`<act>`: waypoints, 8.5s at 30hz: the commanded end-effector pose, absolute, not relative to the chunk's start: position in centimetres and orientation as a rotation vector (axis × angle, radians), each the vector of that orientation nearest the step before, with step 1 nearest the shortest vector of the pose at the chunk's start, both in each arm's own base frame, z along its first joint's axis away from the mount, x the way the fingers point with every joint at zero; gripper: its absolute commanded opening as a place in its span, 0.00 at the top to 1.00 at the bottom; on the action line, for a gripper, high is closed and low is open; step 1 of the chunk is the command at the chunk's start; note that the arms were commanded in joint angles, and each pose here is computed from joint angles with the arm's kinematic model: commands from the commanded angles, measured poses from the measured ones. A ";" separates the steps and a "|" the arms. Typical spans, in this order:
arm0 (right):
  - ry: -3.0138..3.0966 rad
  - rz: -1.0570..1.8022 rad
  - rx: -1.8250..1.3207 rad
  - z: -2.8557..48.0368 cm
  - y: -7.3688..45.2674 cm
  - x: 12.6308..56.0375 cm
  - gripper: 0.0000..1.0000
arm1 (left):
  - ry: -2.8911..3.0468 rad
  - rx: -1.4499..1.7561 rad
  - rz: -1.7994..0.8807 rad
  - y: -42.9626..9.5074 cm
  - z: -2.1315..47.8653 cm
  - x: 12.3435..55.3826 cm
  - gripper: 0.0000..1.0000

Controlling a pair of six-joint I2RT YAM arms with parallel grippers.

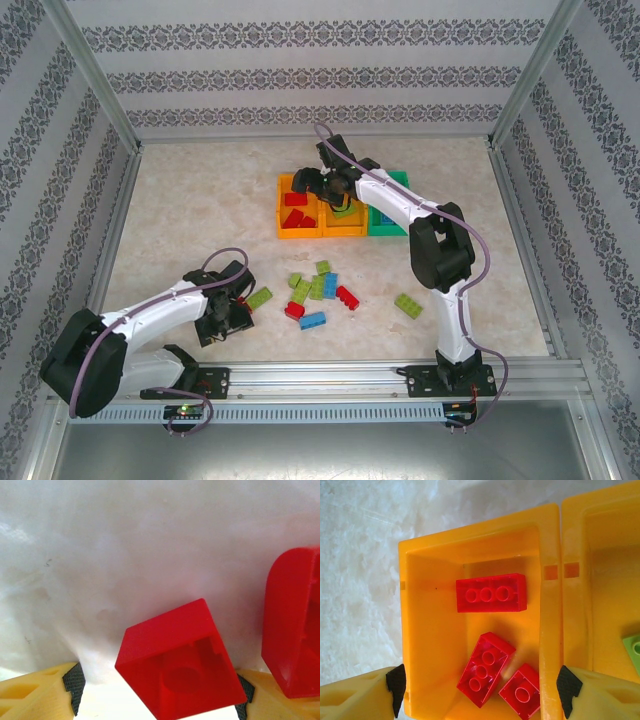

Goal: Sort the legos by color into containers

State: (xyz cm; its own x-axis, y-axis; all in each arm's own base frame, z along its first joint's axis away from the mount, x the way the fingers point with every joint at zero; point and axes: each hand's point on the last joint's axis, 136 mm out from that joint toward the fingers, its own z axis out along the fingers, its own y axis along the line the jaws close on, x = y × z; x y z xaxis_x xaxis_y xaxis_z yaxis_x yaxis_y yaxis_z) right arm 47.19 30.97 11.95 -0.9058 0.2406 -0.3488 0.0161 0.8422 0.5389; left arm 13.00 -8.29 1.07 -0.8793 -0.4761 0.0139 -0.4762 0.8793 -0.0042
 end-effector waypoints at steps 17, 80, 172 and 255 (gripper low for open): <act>2.644 0.734 0.235 11.4 29.6 46.6 0.17 | -3.163 1.112 0.201 -8.4 1.0 19.6 0.25; 2.606 0.626 0.147 14.7 23.2 40.8 0.15 | -3.643 0.358 0.553 -16.9 16.1 37.2 0.73; 2.606 0.819 -0.106 15.6 32.7 40.7 0.79 | -3.529 0.470 0.120 -8.7 12.2 31.6 0.01; 2.603 0.483 0.201 10.9 16.5 31.7 0.20 | -3.354 1.022 0.684 -12.3 12.4 35.5 0.70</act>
State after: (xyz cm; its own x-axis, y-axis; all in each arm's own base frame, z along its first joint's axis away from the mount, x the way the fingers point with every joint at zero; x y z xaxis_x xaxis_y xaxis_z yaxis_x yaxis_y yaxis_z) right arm 32.86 17.90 11.85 -0.8725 0.2234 -0.4345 0.0284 0.9110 0.4113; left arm 31.62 -11.74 8.70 -0.7356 -0.6599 -0.1530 -0.5646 0.7221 -0.3996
